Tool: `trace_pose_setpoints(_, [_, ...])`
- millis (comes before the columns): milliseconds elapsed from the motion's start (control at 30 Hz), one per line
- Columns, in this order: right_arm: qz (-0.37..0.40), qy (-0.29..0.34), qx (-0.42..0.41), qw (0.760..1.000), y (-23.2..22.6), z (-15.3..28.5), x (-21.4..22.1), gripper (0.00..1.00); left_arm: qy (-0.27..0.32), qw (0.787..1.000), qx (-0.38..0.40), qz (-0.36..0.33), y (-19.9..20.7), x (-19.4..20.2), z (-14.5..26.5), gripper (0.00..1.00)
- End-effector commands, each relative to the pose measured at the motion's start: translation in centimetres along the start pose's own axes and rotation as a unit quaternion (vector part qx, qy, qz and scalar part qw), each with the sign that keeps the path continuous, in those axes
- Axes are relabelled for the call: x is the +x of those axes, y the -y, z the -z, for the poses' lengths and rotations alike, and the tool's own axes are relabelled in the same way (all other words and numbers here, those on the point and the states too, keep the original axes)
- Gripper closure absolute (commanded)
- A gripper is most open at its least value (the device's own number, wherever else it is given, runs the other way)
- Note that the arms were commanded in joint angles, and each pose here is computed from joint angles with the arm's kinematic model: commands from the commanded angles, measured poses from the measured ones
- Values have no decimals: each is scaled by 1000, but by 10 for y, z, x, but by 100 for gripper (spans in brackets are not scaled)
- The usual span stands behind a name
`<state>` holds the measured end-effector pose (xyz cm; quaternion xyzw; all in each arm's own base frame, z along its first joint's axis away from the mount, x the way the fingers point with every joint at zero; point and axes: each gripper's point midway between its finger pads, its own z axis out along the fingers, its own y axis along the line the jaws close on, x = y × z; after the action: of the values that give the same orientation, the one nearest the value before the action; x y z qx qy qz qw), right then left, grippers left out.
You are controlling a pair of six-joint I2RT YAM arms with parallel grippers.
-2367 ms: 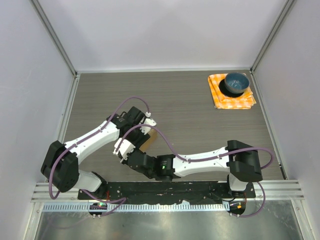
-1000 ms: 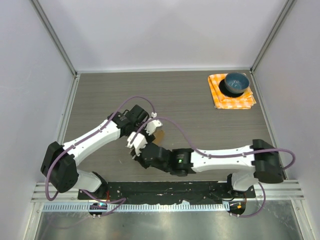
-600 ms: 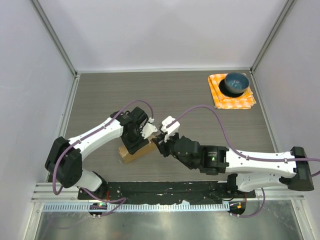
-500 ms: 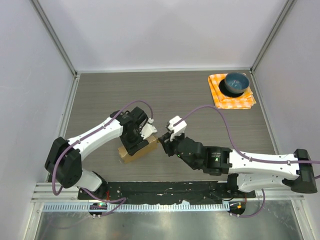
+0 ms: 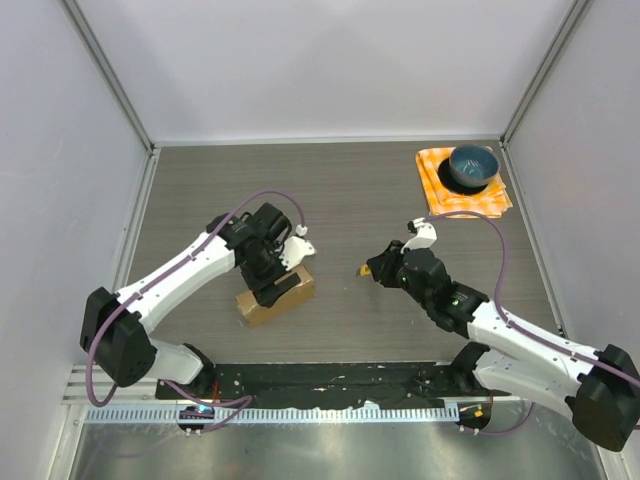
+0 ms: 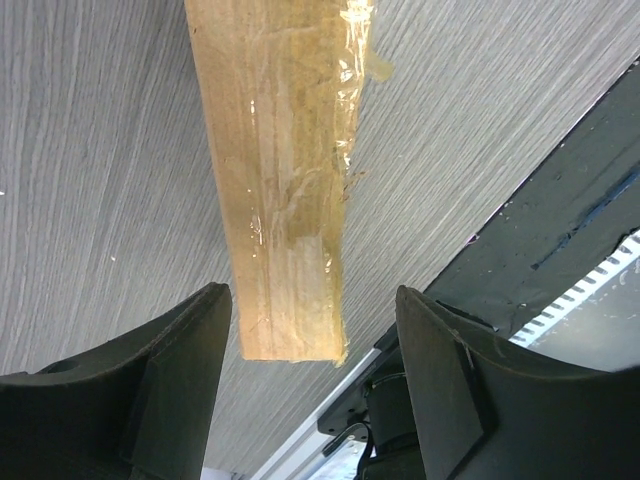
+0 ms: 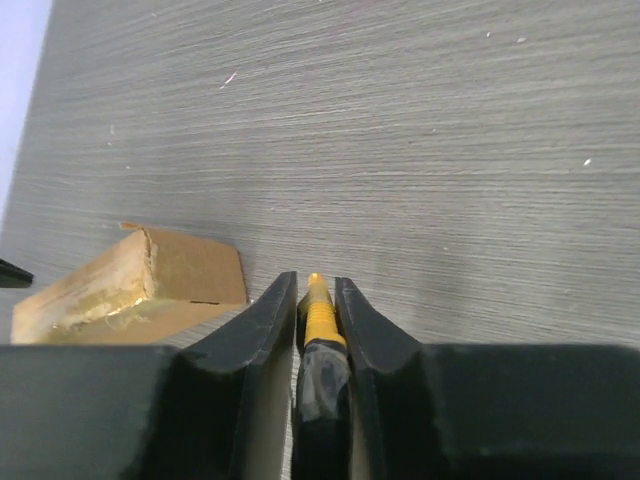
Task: Unpack the express box
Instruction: Place the knife at the center of the board, then open the express box at the center of the board.
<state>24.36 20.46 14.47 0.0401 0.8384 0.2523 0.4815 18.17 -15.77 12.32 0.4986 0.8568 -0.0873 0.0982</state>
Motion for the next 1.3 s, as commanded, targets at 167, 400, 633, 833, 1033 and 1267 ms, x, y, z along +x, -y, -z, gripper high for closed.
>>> trace_pose_setpoints(167, [-148, -20, -98, 984, -13, -7, -8, 34, 38, 999, -17, -9, -10, -28, 1, 28])
trace_pose_setpoints(400, [-123, -33, -42, 991, 7, 11, -7, 25, 50, 999, -10, -19, -10, -49, -2, 25])
trace_pose_setpoints(633, [-48, 26, 80, 995, 41, 43, -58, 20, 35, 999, 4, -30, -7, -54, -18, 24])
trace_pose_setpoints(833, [-9, 54, 8, 998, 14, 52, -78, 15, 29, 999, 6, -34, -8, -54, -24, 26])
trace_pose_setpoints(1033, [19, 15, -265, 964, -62, 41, -30, 9, 31, 999, 10, -42, -7, -59, -18, 40])
trace_pose_setpoints(1267, [99, -41, -307, 946, -90, 13, 42, 7, 15, 998, 35, -49, -1, -55, -25, 64])
